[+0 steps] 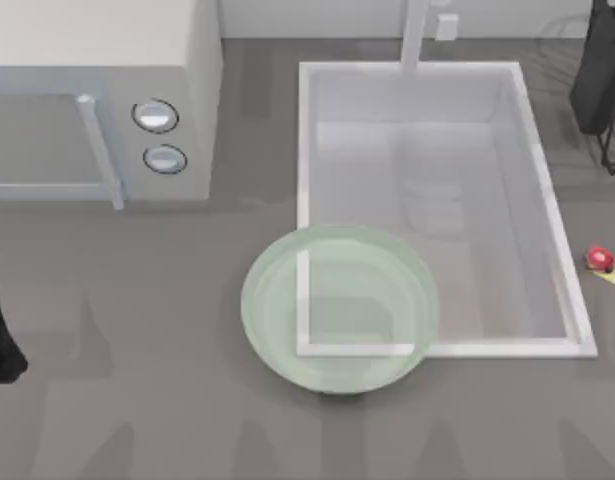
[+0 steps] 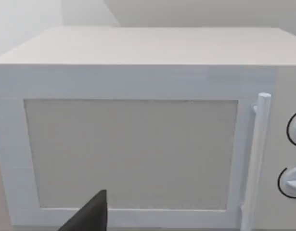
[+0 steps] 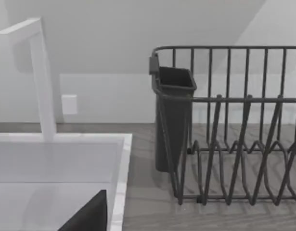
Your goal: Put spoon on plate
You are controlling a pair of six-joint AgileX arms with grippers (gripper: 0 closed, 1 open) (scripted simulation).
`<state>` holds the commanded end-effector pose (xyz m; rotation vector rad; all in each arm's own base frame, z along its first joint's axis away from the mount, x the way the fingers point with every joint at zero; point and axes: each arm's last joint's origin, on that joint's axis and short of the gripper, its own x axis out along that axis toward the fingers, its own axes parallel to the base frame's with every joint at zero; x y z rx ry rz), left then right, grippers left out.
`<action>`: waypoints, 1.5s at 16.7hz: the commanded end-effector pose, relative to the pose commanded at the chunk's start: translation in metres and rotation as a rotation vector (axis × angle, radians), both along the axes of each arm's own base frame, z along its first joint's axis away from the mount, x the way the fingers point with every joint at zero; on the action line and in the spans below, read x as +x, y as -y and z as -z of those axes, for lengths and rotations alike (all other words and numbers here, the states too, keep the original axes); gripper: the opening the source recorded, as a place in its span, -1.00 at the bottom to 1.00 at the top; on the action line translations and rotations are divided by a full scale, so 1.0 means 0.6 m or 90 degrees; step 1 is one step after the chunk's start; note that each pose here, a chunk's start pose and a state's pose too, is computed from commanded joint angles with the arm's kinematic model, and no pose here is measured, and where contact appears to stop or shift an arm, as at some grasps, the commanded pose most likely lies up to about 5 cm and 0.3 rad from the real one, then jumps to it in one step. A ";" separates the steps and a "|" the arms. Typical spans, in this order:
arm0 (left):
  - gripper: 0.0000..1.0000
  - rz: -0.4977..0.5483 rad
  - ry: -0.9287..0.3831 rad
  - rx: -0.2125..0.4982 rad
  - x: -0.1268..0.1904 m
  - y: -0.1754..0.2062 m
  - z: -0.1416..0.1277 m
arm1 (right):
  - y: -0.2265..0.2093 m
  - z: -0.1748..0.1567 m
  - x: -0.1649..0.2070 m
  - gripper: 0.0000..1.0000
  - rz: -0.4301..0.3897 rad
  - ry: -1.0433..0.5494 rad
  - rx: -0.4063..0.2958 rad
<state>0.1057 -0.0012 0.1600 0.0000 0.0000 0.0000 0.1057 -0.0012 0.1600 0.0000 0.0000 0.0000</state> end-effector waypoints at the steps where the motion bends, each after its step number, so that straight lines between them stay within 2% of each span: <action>1: 1.00 0.000 0.000 0.000 0.000 0.000 0.000 | 0.000 0.000 0.000 1.00 0.000 0.000 0.000; 4: 1.00 0.000 0.000 0.000 0.000 0.000 0.000 | 0.000 -0.009 0.000 1.00 0.001 -0.016 -0.011; 7: 1.00 0.000 0.000 0.000 0.000 0.000 0.000 | 0.000 -0.045 0.005 1.00 0.000 -0.078 -0.053; 12: 1.00 0.000 0.000 0.000 0.000 0.000 0.000 | 0.001 -0.116 0.061 1.00 -0.035 -0.299 -0.159; 15: 1.00 0.000 0.000 0.000 0.000 0.000 0.000 | 0.001 -0.134 0.133 1.00 -0.087 -0.482 -0.222; 19: 1.00 0.000 0.000 0.000 0.000 0.000 0.000 | 0.004 -0.121 0.240 1.00 -0.185 -0.703 -0.290; 25: 1.00 0.000 0.000 0.000 0.000 0.000 0.000 | 0.008 -0.078 0.363 1.00 -0.321 -0.895 -0.351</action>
